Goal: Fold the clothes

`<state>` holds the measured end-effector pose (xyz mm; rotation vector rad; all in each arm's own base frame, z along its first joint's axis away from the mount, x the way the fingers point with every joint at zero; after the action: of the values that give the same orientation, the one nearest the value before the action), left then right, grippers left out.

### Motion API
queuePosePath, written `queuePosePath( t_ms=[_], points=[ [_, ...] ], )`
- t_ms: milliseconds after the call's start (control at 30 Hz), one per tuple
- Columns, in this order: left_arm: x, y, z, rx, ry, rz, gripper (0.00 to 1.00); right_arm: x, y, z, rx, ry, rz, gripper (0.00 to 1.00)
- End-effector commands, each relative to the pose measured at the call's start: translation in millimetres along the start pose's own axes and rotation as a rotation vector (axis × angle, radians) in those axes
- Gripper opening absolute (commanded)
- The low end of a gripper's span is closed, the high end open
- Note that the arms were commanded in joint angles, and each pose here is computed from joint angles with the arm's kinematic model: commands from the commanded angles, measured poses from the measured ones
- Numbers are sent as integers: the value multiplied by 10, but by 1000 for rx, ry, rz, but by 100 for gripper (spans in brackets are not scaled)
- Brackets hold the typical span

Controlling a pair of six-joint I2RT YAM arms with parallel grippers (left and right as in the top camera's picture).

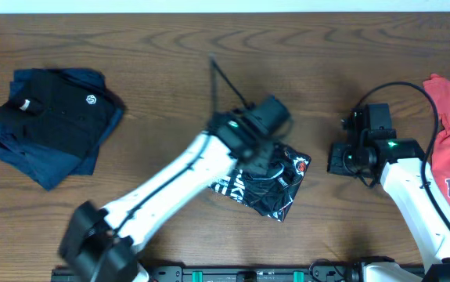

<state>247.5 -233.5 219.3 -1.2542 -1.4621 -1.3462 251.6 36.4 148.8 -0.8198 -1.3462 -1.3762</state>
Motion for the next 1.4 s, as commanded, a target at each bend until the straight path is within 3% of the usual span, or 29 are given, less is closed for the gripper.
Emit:
queuePosePath(
  t_ms=[0,100,267,433,600,867,1000,1200,1233,1300,1367],
  points=[
    [248,248,360,108,59,-104,35,120,96,355,224,329,-99,4],
    [224,360,680,260,99,-82,35,142,118,510,276,418,-125,6],
    [26,444,962,382,41,-2,35,141,140,753,366,476,-150,8],
    [-202,478,1049,427,-9,58,35,16,168,893,419,416,-139,31],
    [-427,491,1053,428,9,91,35,-190,136,986,443,425,-75,35],
    [-749,478,1056,433,31,173,36,-479,187,911,453,289,-40,29],
    [-887,472,1050,436,29,206,36,-504,240,828,442,184,-58,9],
    [-945,464,1044,435,33,219,36,-512,238,819,433,154,-54,17],
    [-946,467,1042,435,31,218,36,-513,238,825,435,156,-55,15],
    [-946,467,1042,435,31,218,36,-513,238,827,435,155,-55,2],
    [-946,464,1037,433,31,218,36,-516,233,805,415,133,-48,1]
  ],
)
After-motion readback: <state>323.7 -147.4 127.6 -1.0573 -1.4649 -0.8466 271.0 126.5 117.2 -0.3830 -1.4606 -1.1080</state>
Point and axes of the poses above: each gripper's point midway between its finger pads, its own x axis back along the fingers, its own z axis along the line the jaws close on, y = z × x, the point moved 8 cm from there along x, back along the fingers, and after that the axes turned 14 degrees about x, right-handed, at the moved point
